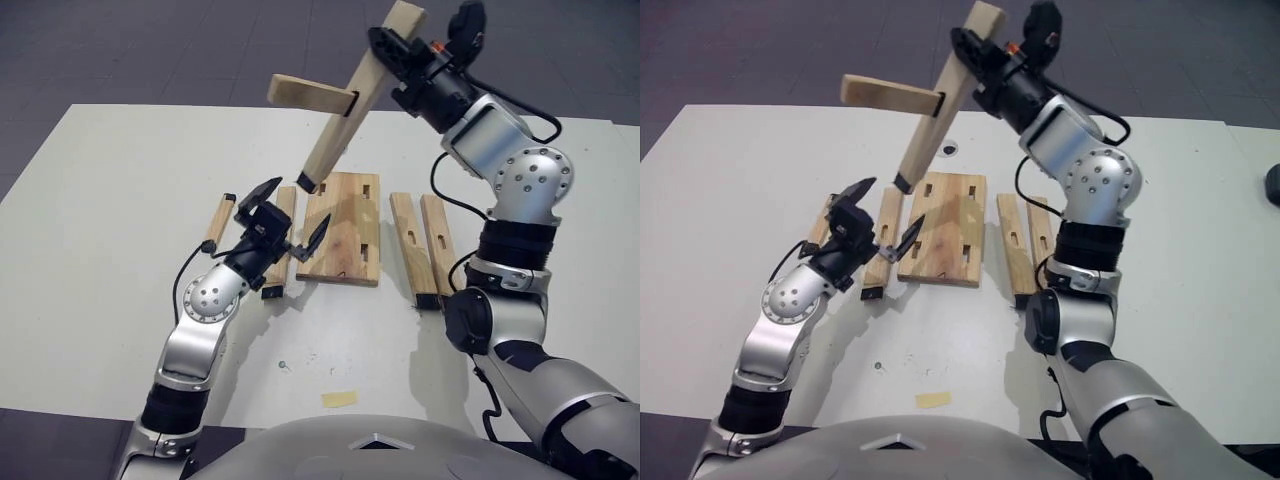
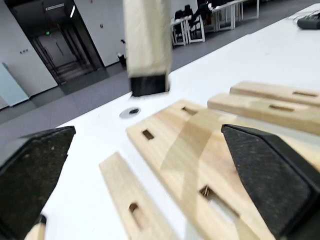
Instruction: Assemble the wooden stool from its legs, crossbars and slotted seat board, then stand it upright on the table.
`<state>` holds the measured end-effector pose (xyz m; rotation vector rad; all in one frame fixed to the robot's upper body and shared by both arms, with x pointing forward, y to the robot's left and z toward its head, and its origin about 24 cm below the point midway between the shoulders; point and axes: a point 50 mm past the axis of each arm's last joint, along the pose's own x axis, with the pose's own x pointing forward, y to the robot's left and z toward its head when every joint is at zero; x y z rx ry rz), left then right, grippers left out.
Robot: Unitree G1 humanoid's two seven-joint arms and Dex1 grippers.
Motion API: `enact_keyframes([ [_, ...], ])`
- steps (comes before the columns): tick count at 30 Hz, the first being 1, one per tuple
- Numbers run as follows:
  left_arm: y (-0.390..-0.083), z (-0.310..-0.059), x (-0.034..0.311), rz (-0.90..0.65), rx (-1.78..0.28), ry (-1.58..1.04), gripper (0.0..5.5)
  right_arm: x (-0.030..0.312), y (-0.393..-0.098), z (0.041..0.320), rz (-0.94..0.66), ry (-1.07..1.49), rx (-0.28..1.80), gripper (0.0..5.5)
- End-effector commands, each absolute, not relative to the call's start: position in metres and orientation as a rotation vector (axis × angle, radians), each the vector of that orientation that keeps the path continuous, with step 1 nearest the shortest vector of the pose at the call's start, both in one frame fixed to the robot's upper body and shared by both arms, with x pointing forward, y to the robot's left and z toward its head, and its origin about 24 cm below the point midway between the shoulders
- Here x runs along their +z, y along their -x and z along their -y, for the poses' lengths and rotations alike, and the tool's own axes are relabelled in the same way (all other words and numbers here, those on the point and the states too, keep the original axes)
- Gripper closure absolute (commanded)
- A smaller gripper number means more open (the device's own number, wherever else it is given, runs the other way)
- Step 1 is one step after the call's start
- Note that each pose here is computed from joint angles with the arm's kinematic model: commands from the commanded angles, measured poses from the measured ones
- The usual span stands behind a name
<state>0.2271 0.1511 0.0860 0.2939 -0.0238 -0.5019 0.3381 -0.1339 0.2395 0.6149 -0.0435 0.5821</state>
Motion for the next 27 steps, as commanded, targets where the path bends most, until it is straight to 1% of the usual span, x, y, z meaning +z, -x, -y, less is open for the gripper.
enact_keyframes([
  [1, -0.232, -0.202, 0.081, -0.038, -0.197, -0.282, 0.1, 0.251, -0.321, 0.162, 0.095, -0.606, 0.487, 4.49],
  [3, -0.238, -0.208, 0.088, 0.001, -0.078, -0.211, 0.1, 0.248, -0.312, 0.17, 0.066, -0.622, 0.442, 4.49],
  [6, -0.245, -0.205, 0.098, 0.064, 0.063, -0.05, 0.1, 0.237, -0.301, 0.175, -0.014, -0.66, 0.39, 4.49],
  [9, -0.257, -0.199, 0.112, 0.136, 0.162, 0.085, 0.1, 0.225, -0.29, 0.177, -0.078, -0.747, 0.323, 4.49],
  [13, -0.27, -0.204, 0.128, 0.215, 0.281, 0.185, 0.1, 0.206, -0.283, 0.18, -0.157, -0.813, 0.236, 4.49],
  [15, -0.276, -0.203, 0.133, 0.234, 0.296, 0.205, 0.1, 0.198, -0.277, 0.182, -0.179, -0.819, 0.186, 4.49],
  [19, -0.277, -0.197, 0.136, 0.253, 0.293, 0.2, 0.1, 0.185, -0.269, 0.18, -0.213, -0.803, 0.16, 4.49],
  [23, -0.277, -0.189, 0.136, 0.255, 0.259, 0.189, 0.1, 0.181, -0.267, 0.177, -0.23, -0.782, 0.162, 4.49],
  [27, -0.277, -0.183, 0.135, 0.257, 0.238, 0.191, 0.1, 0.175, -0.266, 0.182, -0.25, -0.737, 0.13, 4.49],
])
